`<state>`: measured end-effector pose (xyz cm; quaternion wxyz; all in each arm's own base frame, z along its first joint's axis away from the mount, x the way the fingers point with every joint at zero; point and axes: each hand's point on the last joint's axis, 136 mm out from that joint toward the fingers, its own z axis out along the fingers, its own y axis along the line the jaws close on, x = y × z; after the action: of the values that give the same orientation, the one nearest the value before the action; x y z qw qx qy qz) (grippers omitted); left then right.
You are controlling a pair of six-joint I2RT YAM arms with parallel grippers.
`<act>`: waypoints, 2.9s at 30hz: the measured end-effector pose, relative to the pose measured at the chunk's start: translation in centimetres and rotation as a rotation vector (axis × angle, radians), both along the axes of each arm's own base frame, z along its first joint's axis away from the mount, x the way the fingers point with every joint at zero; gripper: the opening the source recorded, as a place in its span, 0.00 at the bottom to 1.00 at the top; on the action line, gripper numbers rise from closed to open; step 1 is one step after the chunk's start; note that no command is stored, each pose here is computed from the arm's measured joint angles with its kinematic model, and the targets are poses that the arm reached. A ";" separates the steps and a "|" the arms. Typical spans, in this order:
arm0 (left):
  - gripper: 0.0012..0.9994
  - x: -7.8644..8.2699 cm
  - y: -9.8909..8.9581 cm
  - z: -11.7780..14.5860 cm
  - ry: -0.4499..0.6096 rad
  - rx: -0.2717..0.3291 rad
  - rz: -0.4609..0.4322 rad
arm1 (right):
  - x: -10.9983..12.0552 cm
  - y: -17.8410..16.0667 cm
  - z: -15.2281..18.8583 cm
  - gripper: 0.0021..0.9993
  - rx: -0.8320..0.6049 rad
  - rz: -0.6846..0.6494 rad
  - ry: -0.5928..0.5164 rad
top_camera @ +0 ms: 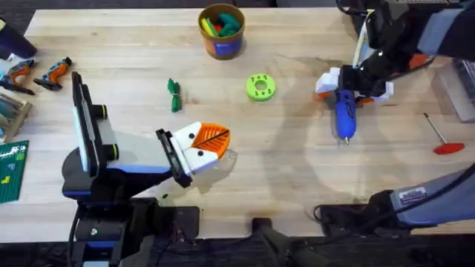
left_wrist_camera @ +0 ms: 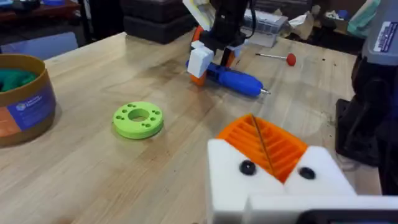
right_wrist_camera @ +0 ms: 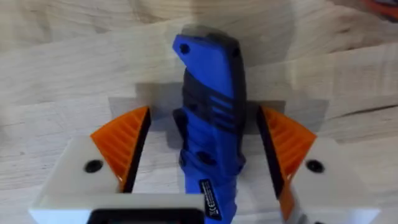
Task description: Pick up the gripper from the table and insert it into the empty holder that is missing its gripper. Then pick up a screw, insert it into the mounting hole, and use the screwdriver to tighten it. Finally, clean up the table by picking up the vegetable and placing it into the bucket.
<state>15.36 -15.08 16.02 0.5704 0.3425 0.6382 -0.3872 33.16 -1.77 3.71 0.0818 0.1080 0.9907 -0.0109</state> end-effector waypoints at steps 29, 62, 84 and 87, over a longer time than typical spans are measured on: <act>0.01 0.0 0.0 0.0 0.000 0.000 0.000 | -0.5 -0.2 -0.1 0.03 -0.017 0.041 0.022; 0.01 0.0 0.0 0.0 0.000 0.000 0.000 | 7.6 17.7 31.2 0.03 0.131 0.423 -0.949; 0.01 0.0 0.0 0.0 0.000 0.000 0.000 | 2.7 28.8 35.0 0.03 0.609 0.715 -1.223; 0.01 0.0 0.0 0.0 0.000 0.000 0.000 | 2.3 29.6 34.6 0.03 0.679 0.741 -1.266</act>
<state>15.36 -15.08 16.02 0.5703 0.3424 0.6383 -0.3873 35.48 27.85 38.32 0.5884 -0.2228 0.6773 0.3814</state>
